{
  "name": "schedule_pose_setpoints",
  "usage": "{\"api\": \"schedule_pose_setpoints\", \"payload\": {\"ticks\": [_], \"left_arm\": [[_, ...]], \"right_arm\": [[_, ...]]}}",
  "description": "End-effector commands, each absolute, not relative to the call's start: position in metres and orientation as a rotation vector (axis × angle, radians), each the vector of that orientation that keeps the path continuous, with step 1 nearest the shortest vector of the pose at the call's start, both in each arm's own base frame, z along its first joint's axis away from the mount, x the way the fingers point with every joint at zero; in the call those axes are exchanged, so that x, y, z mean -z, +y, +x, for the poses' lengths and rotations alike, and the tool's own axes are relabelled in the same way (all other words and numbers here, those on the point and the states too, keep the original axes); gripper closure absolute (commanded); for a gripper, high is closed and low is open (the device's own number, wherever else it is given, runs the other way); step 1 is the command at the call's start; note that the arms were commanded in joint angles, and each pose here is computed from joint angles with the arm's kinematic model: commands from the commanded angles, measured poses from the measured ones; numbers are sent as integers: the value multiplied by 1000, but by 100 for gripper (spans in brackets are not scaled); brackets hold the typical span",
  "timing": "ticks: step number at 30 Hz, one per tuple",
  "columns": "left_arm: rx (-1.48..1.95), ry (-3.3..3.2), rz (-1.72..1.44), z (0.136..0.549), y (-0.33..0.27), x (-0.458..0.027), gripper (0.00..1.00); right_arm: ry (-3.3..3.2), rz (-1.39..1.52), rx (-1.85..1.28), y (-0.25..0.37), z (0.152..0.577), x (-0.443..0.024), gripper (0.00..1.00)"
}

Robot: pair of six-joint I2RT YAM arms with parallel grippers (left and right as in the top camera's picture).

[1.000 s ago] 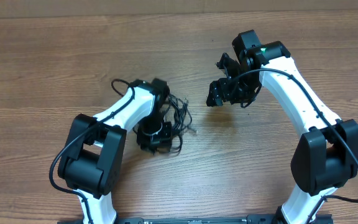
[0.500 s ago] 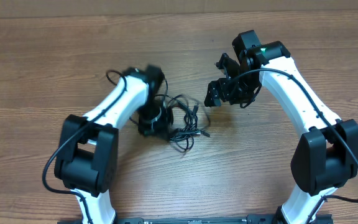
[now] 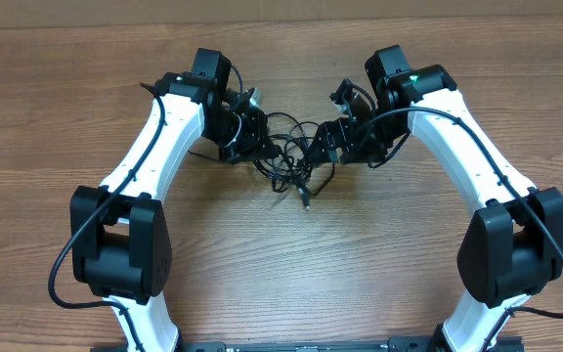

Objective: Untangle cables

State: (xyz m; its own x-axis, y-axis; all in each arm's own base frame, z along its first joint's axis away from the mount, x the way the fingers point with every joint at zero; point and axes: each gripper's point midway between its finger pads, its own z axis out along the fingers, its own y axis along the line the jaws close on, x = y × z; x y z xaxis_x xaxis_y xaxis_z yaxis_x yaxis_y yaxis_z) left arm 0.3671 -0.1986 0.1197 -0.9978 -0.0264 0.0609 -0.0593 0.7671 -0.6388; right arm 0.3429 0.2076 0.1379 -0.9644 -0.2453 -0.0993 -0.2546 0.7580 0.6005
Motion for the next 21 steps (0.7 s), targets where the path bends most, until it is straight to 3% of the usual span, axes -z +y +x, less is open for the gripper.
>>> {"api": "schedule_pose_setpoints", "payload": {"ticks": [1,3,6,10,15,18,21], "left_arm": [[-984,-3040,-239,372,-190,-124,96],[-979,-3038,-316,369,-189,-123,96],[-929,-3033,-333,364,-184,-119,83],[-717,-3057,-271,357,-166,-106,52],[-429,-3092,-150,351,-143,-88,25],[-299,-3105,-84,350,-130,-84,24],[-228,-3106,-78,348,-123,-83,32]], "right_arm": [[2834,-462,-1065,216,347,-163,12],[2809,-470,-1114,221,347,-168,14],[2798,-474,-1118,222,349,-168,14],[2797,-474,-1119,222,349,-168,14],[2799,-486,-1121,225,347,-167,14],[2806,-494,-1125,230,343,-165,14],[2818,-514,-1130,235,338,-161,18]]}}
